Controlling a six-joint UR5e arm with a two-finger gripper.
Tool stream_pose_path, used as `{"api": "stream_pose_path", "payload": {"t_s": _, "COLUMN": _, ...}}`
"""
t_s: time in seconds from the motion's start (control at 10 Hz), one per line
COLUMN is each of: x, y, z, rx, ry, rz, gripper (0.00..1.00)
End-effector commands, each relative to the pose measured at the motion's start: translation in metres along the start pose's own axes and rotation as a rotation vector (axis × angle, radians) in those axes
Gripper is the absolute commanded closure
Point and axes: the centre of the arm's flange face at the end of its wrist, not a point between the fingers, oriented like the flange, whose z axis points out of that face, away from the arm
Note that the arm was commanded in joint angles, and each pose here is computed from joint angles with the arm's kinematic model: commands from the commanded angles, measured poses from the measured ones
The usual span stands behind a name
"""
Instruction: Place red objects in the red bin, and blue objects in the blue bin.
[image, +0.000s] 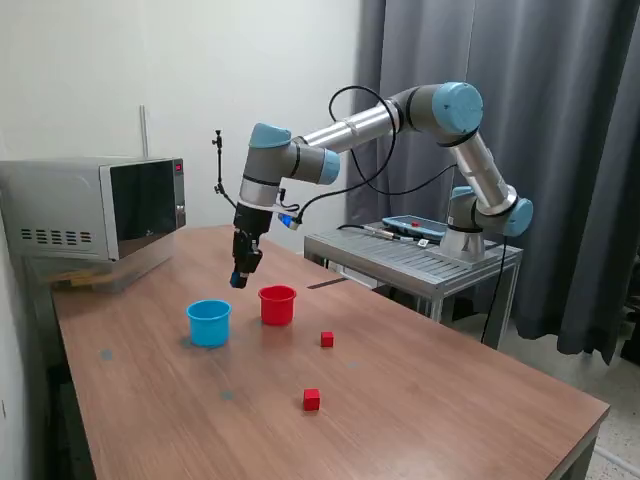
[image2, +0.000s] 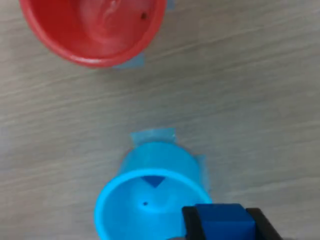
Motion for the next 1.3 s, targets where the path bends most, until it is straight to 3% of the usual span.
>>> {"api": "stream_pose_path", "payload": {"t_s": 0.0, "x": -0.009, "y": 0.009, "z": 0.011, "rx": 0.000, "ry": -0.002, "rz": 0.015, "gripper": 1.00}}
{"api": "stream_pose_path", "payload": {"t_s": 0.7, "x": -0.004, "y": 0.017, "z": 0.059, "rx": 0.031, "ry": 0.002, "rz": 0.015, "gripper": 1.00}}
{"api": "stream_pose_path", "payload": {"t_s": 1.1, "x": -0.006, "y": 0.021, "z": 0.056, "rx": 0.018, "ry": -0.007, "rz": 0.022, "gripper": 1.00}}
{"api": "stream_pose_path", "payload": {"t_s": 1.2, "x": -0.010, "y": 0.024, "z": 0.055, "rx": 0.011, "ry": -0.024, "rz": 0.029, "gripper": 1.00}}
